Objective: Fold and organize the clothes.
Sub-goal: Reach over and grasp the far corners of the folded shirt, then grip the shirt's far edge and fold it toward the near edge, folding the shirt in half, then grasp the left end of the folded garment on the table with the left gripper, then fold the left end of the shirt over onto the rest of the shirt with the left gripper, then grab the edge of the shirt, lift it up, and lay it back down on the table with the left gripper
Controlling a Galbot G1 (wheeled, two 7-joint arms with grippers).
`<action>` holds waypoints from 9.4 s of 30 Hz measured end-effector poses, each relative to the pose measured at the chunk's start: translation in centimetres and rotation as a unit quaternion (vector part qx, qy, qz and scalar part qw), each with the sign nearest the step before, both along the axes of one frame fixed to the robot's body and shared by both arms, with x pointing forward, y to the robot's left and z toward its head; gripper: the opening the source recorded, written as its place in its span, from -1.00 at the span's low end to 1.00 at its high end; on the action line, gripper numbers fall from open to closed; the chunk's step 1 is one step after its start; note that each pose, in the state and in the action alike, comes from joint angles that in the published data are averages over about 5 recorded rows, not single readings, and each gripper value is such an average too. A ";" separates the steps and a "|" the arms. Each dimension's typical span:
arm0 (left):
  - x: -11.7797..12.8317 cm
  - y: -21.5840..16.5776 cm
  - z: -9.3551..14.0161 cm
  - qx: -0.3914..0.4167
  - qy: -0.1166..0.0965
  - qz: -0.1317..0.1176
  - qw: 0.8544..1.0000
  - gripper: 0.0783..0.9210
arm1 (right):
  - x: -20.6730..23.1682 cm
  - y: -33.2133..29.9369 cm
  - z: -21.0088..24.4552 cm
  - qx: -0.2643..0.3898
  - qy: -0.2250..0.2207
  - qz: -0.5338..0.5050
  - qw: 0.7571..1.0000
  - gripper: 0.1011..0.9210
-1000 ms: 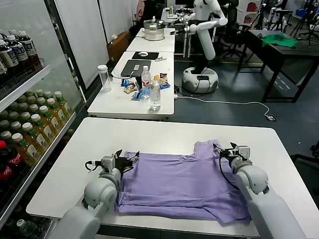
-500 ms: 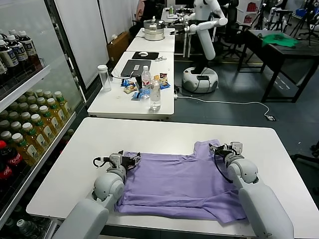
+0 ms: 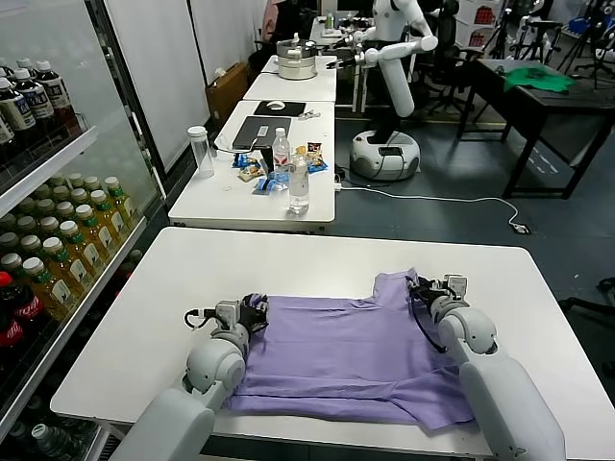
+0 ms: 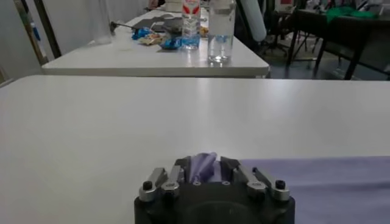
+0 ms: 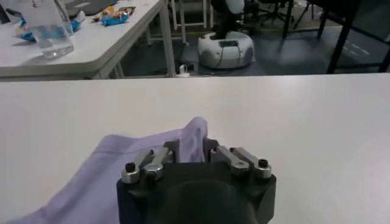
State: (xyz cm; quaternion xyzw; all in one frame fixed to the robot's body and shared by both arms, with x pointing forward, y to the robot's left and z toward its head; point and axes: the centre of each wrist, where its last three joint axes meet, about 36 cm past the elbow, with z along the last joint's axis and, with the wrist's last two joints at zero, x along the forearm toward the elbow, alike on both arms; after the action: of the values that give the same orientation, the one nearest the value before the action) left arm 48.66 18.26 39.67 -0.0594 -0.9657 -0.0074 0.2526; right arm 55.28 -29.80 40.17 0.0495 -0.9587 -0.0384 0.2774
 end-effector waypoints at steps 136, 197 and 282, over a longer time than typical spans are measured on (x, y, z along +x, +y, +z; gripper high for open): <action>-15.6 11.4 11.8 -0.110 -0.096 0.087 0.985 -0.81 | -25.6 -2.4 8.2 -0.083 -0.088 -0.002 0.993 0.76; -14.9 -3.2 2.4 0.002 -0.034 -0.010 0.999 0.77 | -26.4 -1.9 8.0 -0.092 -0.091 -0.013 0.992 0.76; -16.3 -5.7 7.1 -0.004 -0.105 -0.071 0.992 -0.31 | -25.1 -0.7 8.3 -0.079 -0.126 -0.014 0.989 0.76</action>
State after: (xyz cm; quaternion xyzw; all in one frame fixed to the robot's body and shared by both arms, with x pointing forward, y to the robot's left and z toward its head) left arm 32.33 12.52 46.73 -0.1275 -0.9803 -0.0279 0.1485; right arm 30.15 -30.46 48.48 0.0185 -0.9867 0.0398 0.1565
